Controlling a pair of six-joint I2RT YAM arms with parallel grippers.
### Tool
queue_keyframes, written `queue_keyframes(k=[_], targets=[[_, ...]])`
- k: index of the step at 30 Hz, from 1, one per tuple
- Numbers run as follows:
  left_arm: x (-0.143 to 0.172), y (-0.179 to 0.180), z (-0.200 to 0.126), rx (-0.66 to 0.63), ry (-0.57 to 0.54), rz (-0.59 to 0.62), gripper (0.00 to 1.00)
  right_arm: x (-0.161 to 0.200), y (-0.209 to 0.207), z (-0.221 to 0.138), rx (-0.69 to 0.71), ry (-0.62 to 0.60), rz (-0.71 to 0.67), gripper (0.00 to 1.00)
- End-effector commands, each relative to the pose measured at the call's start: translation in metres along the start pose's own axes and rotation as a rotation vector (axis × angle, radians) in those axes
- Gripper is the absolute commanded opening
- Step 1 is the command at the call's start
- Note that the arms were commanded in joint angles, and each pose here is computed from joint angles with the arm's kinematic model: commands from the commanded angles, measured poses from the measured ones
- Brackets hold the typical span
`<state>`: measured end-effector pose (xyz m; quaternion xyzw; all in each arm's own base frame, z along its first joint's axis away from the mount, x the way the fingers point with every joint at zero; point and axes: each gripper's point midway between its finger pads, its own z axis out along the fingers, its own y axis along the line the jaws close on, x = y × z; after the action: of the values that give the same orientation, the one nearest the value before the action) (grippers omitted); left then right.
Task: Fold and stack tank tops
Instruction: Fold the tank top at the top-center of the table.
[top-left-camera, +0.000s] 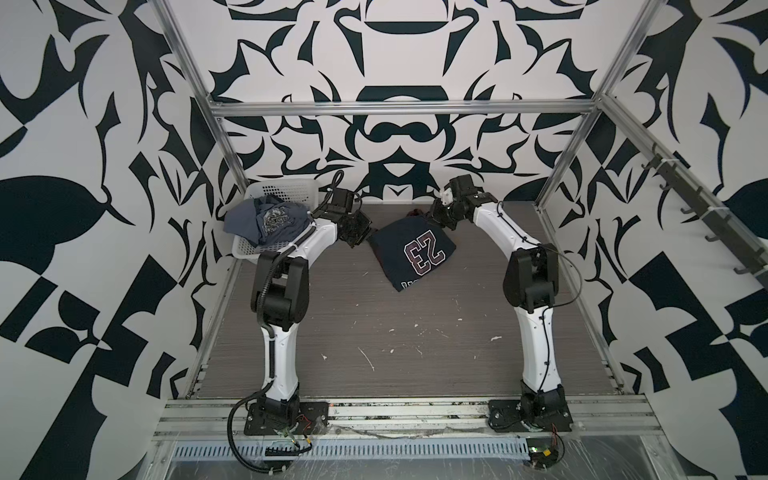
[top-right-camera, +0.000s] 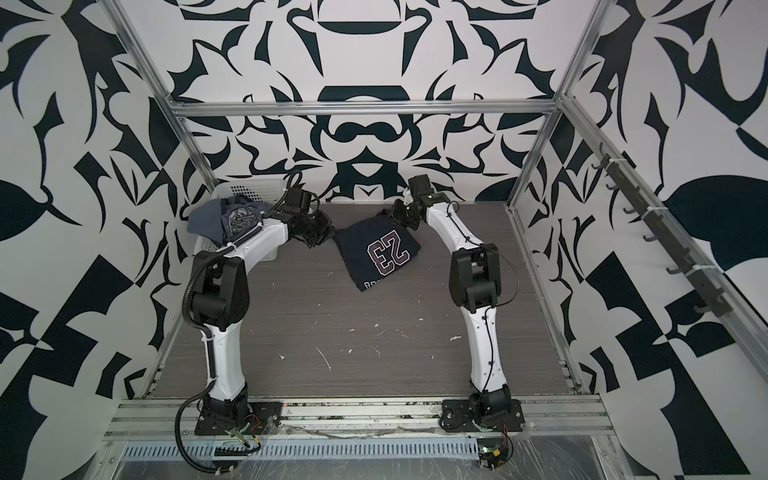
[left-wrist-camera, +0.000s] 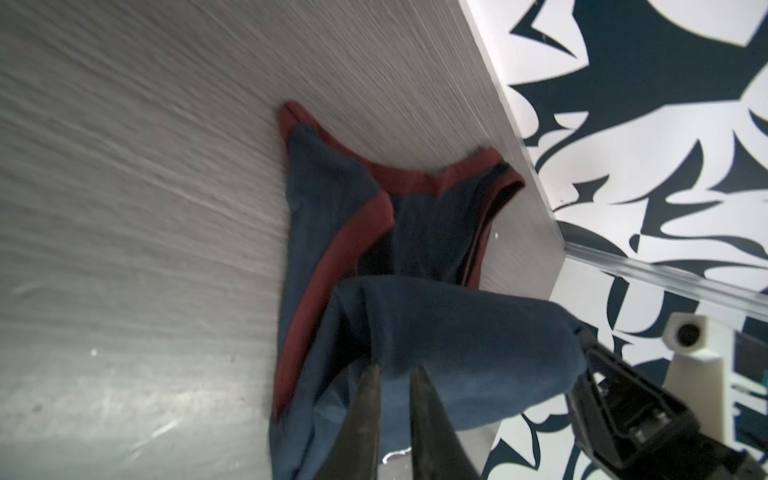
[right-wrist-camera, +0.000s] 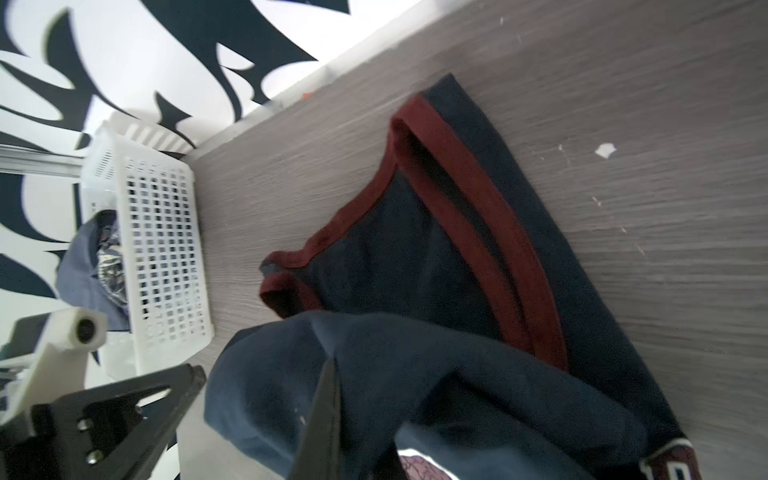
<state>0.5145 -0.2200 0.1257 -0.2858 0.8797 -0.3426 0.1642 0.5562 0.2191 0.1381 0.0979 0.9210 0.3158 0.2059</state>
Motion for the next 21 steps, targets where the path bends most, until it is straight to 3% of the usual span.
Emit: queue_keyframes(k=[1,6,10,13,21], targets=[[-0.005,0.009,0.013,-0.028,0.009,-0.011,0.18,-0.012,0.004,-0.015,0.020,-0.052,-0.054,0.02],[-0.001,0.027,0.032,-0.081,0.030,-0.008,0.20,-0.007,-0.025,0.011,0.078,-0.018,-0.072,0.02],[0.002,0.032,0.029,-0.103,-0.003,0.031,0.41,-0.005,-0.038,0.030,0.099,0.013,-0.092,0.02],[0.011,0.026,0.025,-0.100,-0.013,0.084,0.51,-0.005,-0.043,0.035,0.114,0.018,-0.096,0.01],[0.037,0.028,0.046,-0.114,0.032,0.157,0.60,0.029,-0.073,0.049,0.180,0.088,-0.038,0.01]])
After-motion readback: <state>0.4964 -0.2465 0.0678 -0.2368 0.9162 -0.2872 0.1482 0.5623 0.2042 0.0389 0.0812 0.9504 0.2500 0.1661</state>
